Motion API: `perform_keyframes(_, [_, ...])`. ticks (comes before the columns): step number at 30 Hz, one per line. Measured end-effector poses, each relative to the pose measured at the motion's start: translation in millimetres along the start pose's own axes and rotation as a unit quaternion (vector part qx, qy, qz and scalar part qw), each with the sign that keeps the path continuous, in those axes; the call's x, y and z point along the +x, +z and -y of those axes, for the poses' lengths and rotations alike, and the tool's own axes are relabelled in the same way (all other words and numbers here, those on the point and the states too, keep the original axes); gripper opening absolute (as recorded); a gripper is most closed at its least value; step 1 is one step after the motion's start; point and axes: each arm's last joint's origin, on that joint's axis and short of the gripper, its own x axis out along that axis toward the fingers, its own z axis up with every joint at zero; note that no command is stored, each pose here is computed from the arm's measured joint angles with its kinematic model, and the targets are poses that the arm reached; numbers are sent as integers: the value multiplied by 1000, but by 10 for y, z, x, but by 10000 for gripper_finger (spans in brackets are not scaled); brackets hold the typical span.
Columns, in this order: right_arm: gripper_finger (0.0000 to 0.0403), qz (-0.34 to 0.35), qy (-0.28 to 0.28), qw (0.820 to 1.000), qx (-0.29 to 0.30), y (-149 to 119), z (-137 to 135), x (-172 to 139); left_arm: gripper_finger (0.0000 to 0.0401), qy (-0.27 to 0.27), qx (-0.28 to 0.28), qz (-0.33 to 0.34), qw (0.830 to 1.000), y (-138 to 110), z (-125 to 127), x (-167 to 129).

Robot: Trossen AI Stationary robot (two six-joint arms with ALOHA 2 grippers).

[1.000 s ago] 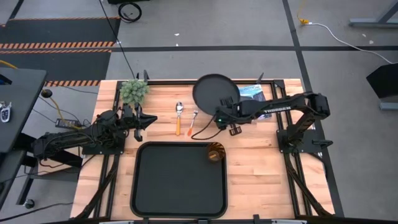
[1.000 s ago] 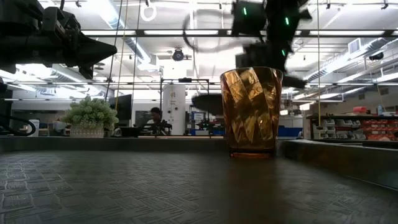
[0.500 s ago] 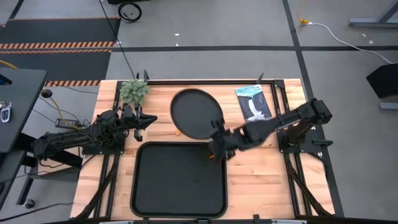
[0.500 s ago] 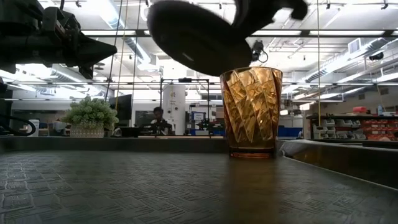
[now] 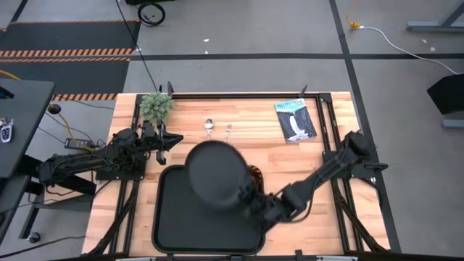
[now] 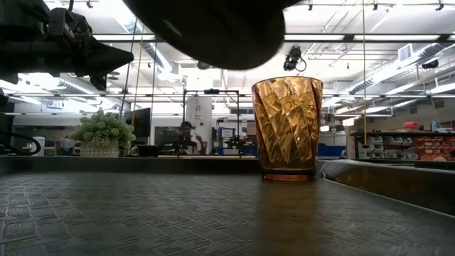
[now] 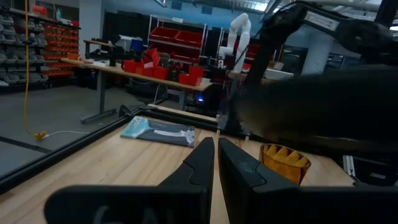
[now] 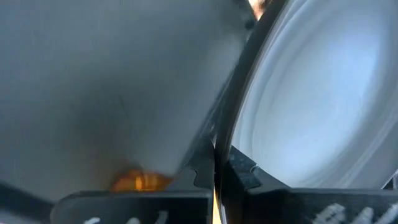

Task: Pick and place plate/cup/fork/spoon on tray
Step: Put the black plate on the right of the black serving tray

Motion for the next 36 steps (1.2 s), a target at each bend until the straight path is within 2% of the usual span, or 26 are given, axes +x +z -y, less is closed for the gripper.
perform_keyframes(5, [10, 11, 25, 999, -17, 319, -176, 104, 30, 0, 0, 0, 1000, 0, 0, 0])
perform_keyframes(11, [10, -11, 89, 996, -27, 522, -353, 151, 29, 0, 0, 0, 1000, -1, 0, 0])
perform_keyframes(18, [10, -33, 152, 987, -26, 569, -569, 138, 30, 0, 1, 0, 1000, 0, 0, 0])
perform_keyframes(24, [10, -33, 168, 984, -46, 593, -744, 154, 30, 0, 0, 0, 1000, 0, 0, 0])
perform_keyframes(30, [10, -33, 208, 977, -32, 604, -860, 238, 30, 0, 0, -1, 1000, -2, 0, 0])
perform_keyframes(36, [10, -36, 216, 975, -21, 615, -939, 303, 30, 0, 0, -1, 1000, 0, 0, 0])
